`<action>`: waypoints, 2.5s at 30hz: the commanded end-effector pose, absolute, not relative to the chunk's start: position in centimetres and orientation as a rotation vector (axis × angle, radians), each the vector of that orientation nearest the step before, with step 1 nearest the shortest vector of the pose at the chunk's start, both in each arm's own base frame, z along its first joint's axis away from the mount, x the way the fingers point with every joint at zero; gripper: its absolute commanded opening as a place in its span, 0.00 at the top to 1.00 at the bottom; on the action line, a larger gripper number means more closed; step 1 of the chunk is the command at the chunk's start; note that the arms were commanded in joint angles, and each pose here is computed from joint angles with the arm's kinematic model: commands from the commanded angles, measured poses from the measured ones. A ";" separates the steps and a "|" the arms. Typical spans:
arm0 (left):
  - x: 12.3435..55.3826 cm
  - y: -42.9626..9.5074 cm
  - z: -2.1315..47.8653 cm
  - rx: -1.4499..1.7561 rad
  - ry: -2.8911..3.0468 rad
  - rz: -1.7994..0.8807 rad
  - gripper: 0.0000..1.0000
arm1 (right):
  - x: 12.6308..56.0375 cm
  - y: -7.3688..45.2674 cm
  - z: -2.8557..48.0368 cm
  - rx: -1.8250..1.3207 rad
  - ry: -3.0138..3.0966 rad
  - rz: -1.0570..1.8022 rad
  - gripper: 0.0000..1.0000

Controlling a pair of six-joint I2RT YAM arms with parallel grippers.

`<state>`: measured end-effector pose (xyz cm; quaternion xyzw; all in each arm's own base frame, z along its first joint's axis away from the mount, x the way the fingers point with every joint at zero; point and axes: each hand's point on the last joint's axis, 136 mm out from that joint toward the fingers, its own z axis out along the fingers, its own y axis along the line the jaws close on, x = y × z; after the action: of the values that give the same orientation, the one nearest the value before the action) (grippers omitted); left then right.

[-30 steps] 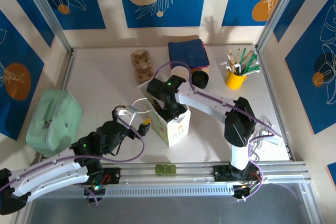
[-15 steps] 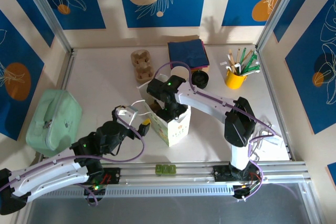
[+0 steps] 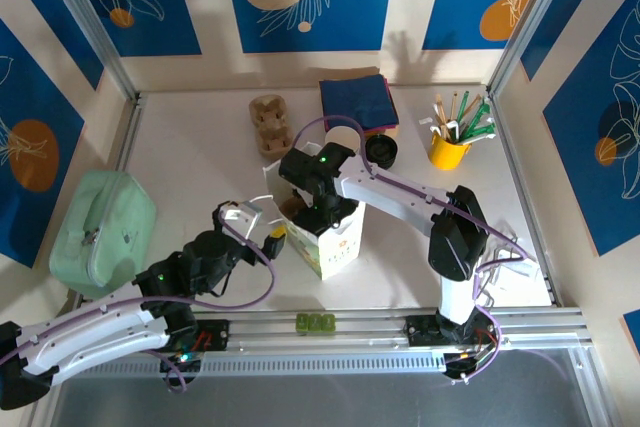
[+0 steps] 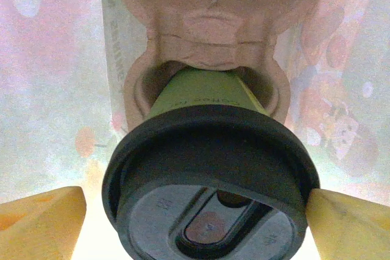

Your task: Pack the takeout coffee

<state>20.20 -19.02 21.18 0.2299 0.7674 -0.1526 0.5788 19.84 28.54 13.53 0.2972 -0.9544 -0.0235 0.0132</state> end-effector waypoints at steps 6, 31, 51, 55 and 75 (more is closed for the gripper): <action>20.2 -18.6 21.2 0.526 1.796 -0.344 0.01 | 19.5 28.7 15.8 0.959 -3.005 -0.111 0.07; 20.3 -18.6 21.2 0.533 1.788 -0.329 0.01 | 20.5 29.1 18.4 0.994 -3.079 -0.137 0.09; 20.3 -18.5 20.9 0.532 1.797 -0.323 0.01 | 20.6 27.8 16.3 1.019 -3.028 0.034 0.20; 20.3 -18.6 20.9 0.531 1.800 -0.326 0.00 | 20.6 27.8 16.3 1.034 -3.025 0.036 0.21; 20.3 -18.5 20.6 0.529 1.807 -0.322 0.00 | 20.9 28.8 20.2 1.070 -3.106 -0.132 0.21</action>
<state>20.30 -18.86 21.18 0.2271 0.7681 -0.1480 0.5801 21.41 28.61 17.77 0.3194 -0.9459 -0.0101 -0.0570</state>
